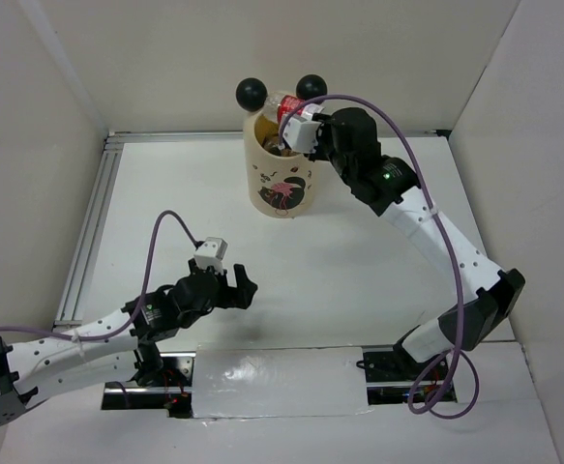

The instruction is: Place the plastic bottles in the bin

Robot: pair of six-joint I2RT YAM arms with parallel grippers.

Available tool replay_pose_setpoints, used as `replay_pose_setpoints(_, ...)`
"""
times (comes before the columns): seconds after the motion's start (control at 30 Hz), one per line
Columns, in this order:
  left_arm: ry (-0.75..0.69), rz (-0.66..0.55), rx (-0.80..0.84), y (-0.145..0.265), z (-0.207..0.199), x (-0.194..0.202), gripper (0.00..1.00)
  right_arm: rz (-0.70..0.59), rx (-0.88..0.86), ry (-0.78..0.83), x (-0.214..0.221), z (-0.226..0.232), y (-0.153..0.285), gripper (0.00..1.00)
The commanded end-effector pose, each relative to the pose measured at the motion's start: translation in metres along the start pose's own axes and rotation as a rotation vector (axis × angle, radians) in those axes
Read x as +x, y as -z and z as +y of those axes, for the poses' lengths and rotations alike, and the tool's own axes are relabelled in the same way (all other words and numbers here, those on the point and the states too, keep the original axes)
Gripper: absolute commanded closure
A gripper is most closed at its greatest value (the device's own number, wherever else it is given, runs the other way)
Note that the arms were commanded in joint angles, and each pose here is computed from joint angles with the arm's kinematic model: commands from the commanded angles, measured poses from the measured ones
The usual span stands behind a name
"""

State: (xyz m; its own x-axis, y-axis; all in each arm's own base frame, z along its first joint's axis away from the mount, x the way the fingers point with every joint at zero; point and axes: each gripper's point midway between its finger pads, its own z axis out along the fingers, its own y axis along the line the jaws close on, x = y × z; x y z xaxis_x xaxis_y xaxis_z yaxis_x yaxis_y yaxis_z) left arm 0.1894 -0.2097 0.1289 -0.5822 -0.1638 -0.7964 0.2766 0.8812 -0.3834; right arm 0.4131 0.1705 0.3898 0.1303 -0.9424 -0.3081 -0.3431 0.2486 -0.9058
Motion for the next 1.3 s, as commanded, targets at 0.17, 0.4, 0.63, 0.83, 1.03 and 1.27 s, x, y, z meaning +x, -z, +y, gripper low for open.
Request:
replay_pose_setpoints(0.17,0.017,-0.044,0.052,0.003,-0.006,-0.007,0.00,0.131,0.094,0.164,-0.014,-0.028,0.037,0.73)
replay_pose_setpoints(0.4,0.015,-0.049,0.081,0.003,-0.005,0.000,0.00,0.213,0.072,0.343,-0.050,-0.021,0.036,0.73)
replay_pose_setpoints(0.63,0.028,-0.068,0.108,0.009,-0.001,0.004,0.00,0.354,0.031,0.414,-0.046,-0.024,0.033,0.73)
replay_pose_setpoints(0.83,0.038,-0.086,0.123,0.014,0.001,0.003,0.00,0.427,-0.005,0.473,-0.035,-0.017,0.040,0.73)
replay_pose_setpoints(1.03,0.019,-0.086,0.132,0.015,0.004,0.007,0.00,0.469,-0.023,0.512,-0.034,-0.007,0.031,0.73)
replay_pose_setpoints(1.27,0.006,-0.092,0.160,0.017,0.001,0.006,0.00,0.547,-0.025,0.523,-0.032,0.007,-0.001,0.70)
